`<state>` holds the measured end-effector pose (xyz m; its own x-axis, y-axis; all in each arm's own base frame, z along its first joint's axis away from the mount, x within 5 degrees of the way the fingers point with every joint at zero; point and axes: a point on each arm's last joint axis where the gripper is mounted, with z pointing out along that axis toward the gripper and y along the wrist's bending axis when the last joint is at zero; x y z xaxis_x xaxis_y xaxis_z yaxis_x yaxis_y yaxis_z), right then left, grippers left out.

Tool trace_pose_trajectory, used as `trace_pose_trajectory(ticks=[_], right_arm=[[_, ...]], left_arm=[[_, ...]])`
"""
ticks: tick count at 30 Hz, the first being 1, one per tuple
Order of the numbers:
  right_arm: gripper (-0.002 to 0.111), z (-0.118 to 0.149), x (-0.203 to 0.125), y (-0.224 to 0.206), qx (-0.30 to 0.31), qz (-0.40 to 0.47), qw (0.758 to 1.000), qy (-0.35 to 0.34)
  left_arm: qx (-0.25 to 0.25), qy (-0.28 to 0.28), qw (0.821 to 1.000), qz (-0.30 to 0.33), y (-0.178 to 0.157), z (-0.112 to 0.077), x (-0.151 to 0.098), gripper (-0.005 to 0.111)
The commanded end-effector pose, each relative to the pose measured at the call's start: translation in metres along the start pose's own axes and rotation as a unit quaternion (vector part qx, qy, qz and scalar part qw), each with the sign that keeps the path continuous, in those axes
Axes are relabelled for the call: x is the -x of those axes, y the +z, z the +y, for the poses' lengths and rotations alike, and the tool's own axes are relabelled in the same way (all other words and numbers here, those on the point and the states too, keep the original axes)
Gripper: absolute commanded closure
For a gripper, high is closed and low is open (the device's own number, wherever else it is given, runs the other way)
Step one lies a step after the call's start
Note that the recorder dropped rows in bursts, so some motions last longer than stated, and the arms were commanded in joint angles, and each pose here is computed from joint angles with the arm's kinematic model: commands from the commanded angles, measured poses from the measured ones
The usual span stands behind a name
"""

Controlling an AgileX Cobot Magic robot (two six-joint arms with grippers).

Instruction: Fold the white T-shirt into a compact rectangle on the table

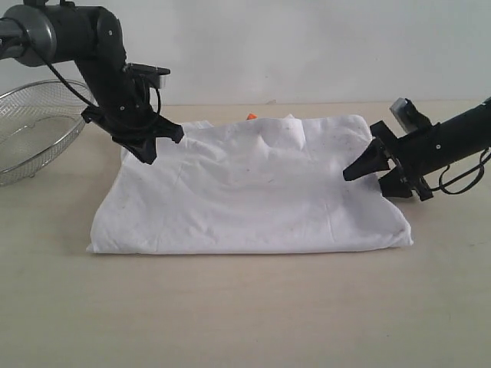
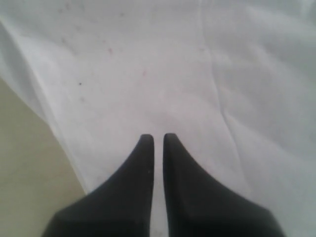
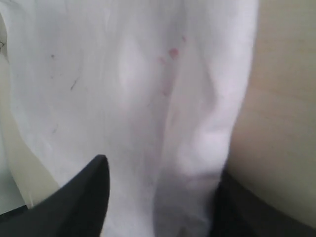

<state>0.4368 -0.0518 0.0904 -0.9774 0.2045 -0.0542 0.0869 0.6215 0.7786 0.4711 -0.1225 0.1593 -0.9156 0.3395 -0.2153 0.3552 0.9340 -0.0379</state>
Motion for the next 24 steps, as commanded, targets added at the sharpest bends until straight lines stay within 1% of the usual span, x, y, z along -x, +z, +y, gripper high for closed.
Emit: trace_pose_trajectory(ticks=[1,3,9,12,14,16,20,24], right_arm=[[0.09,-0.01,-0.001,0.005,-0.033,0.001,0.999,-0.004],[0.109,-0.01,-0.001,0.005,-0.033,0.001,0.999,0.001],[0.108,-0.009,-0.007,-0.003,-0.022,0.029,0.999,0.008],[0.108,-0.011,-0.017,-0.007,-0.041,0.043,0.998,0.009],[0.108,-0.008,-0.022,-0.011,-0.047,0.04,0.998,0.005],[0.108,-0.004,-0.025,-0.015,-0.045,0.033,0.998,0.003],[0.108,0.004,-0.028,-0.029,-0.049,0.019,0.999,-0.001],[0.108,0.011,-0.027,-0.049,-0.054,-0.002,0.999,-0.002]], left_arm=[[0.0,0.004,1.0,0.007,0.001,-0.001,-0.001,0.102],[-0.001,0.004,1.0,0.011,0.001,-0.001,-0.002,0.102],[-0.005,0.003,1.0,0.028,0.001,-0.002,-0.005,0.102],[-0.009,-0.008,1.0,0.019,-0.001,-0.003,-0.008,0.102],[-0.029,-0.022,0.999,0.001,-0.005,-0.008,-0.009,0.102],[-0.04,-0.022,0.999,-0.009,-0.007,-0.01,-0.01,0.102],[-0.041,-0.013,0.999,-0.003,-0.016,-0.011,-0.017,0.102],[-0.039,-0.01,0.999,-0.017,-0.035,-0.013,-0.021,0.102]])
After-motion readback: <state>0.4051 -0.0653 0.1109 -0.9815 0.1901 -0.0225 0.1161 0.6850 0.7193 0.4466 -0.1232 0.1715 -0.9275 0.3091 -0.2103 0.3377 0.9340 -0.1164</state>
